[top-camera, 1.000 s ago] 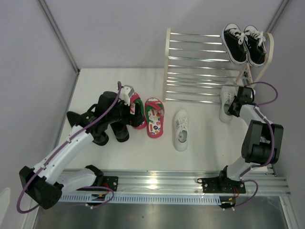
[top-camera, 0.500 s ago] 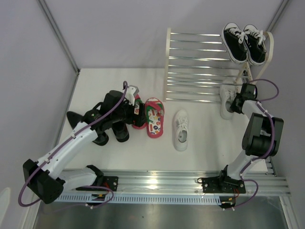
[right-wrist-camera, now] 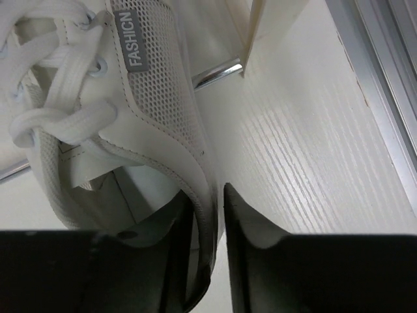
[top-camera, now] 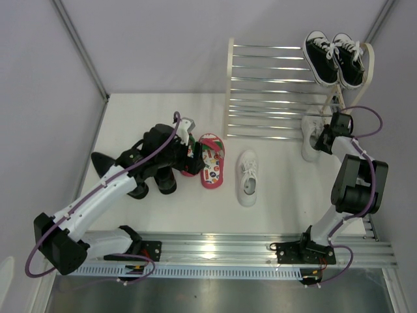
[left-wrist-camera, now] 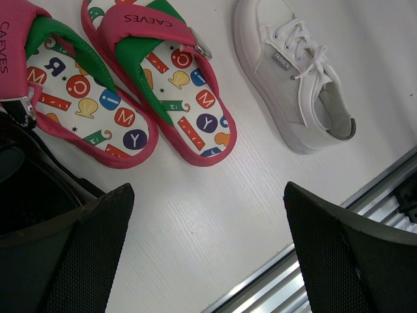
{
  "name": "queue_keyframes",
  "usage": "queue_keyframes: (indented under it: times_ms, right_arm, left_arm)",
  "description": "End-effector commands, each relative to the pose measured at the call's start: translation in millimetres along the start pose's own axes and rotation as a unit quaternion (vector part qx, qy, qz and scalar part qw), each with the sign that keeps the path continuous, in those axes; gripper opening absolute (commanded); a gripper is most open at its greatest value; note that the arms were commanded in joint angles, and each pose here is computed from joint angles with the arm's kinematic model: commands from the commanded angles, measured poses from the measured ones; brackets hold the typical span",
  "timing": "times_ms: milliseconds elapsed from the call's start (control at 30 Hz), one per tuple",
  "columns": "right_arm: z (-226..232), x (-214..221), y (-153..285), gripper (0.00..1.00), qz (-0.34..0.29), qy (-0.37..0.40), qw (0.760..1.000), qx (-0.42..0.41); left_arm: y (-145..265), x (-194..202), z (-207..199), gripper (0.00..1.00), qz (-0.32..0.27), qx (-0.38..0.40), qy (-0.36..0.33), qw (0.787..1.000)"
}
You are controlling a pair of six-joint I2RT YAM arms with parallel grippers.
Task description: Place and organize the shoes onto the shoe shelf
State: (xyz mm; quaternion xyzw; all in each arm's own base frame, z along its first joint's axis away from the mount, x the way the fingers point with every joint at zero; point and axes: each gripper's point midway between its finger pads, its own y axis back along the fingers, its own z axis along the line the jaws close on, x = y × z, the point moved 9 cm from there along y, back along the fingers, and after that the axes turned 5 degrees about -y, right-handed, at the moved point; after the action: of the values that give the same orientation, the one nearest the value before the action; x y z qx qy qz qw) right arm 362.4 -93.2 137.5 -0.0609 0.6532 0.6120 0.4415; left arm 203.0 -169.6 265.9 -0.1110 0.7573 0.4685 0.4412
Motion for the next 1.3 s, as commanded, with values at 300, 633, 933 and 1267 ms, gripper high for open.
queue_keyframes:
  times_ms: [300,633,933,1267]
  right_arm:
    - [0.8,-10.8,44.5,0.89,-0.024,0.009,0.999,-0.025]
    - [7.2,-0.3,110.5,0.99,-0.066,0.012,0.991,-0.116]
    - [21.9,27.8,78.5,0.99,-0.044,0.029,0.995,-0.088]
    - [28.7,29.3,37.3,0.99,-0.108,0.06,0.992,-0.001]
  left_arm:
    - [9.2,-12.7,-7.9,0.99,-0.027,0.002,-0.016,1.0]
    - [14.7,-5.0,-11.9,0.99,-0.03,0.022,-0.026,0.999]
    - [18.5,4.5,-9.9,0.99,-0.035,0.019,-0.028,0.999]
    - [24.9,19.1,-0.4,0.99,-0.026,-0.022,-0.03,0.999]
